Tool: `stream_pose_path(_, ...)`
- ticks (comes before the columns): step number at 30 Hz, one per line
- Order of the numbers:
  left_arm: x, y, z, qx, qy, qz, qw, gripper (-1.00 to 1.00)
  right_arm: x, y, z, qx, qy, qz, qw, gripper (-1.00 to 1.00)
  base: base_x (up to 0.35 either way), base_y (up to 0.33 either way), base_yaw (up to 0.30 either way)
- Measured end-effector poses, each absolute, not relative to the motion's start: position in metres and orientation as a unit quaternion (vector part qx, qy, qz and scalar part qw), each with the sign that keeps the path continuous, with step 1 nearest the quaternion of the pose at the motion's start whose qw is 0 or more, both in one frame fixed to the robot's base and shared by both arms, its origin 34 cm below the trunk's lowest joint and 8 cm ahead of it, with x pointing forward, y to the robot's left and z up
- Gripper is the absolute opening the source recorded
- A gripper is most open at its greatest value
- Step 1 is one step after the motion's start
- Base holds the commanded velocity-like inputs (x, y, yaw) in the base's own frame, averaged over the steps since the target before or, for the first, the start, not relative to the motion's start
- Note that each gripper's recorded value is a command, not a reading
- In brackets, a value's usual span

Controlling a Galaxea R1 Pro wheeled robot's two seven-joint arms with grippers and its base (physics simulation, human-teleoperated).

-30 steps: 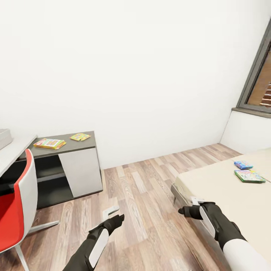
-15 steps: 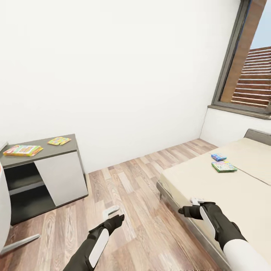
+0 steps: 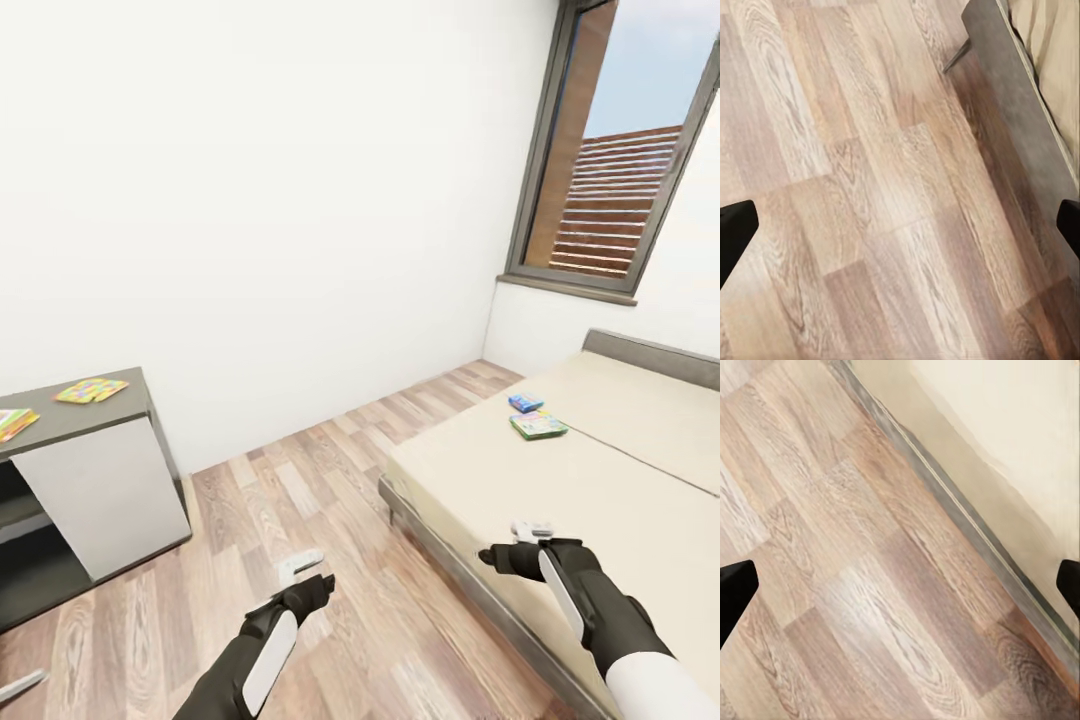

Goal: Put all the toys in the child's room - the three board games (two on the bed and one on the table), the two jigsaw puzzles on the table, and the tennis ball on the table - inside the toy box on the table in the child's room.

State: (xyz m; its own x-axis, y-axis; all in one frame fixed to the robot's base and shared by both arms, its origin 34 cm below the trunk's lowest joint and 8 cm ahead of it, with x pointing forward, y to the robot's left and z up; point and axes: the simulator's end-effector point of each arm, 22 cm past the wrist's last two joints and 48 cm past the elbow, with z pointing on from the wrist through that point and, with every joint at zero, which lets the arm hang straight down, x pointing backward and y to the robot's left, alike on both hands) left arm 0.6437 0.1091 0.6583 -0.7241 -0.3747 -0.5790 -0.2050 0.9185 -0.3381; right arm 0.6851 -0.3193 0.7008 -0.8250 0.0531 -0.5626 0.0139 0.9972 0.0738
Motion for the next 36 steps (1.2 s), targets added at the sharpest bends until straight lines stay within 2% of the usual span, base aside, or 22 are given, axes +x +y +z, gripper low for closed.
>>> stream_pose_path(11, 0.646, 0.107, 0.661, -0.155, 0.918, -0.126, 0.342, 1.0, 0.681, -0.322, 0.701, 0.015, 0.953, 0.028, 0.3, 1.0, 0.0, 0.0, -0.241)
stream_pose_path(36, 0.649, 0.107, 0.666, -0.155, 0.916, -0.127, 0.349, 1.0, 0.671, -0.344, 0.698, 0.017, 0.955, 0.015, 0.296, 1.0, 0.0, 0.0, -0.022)
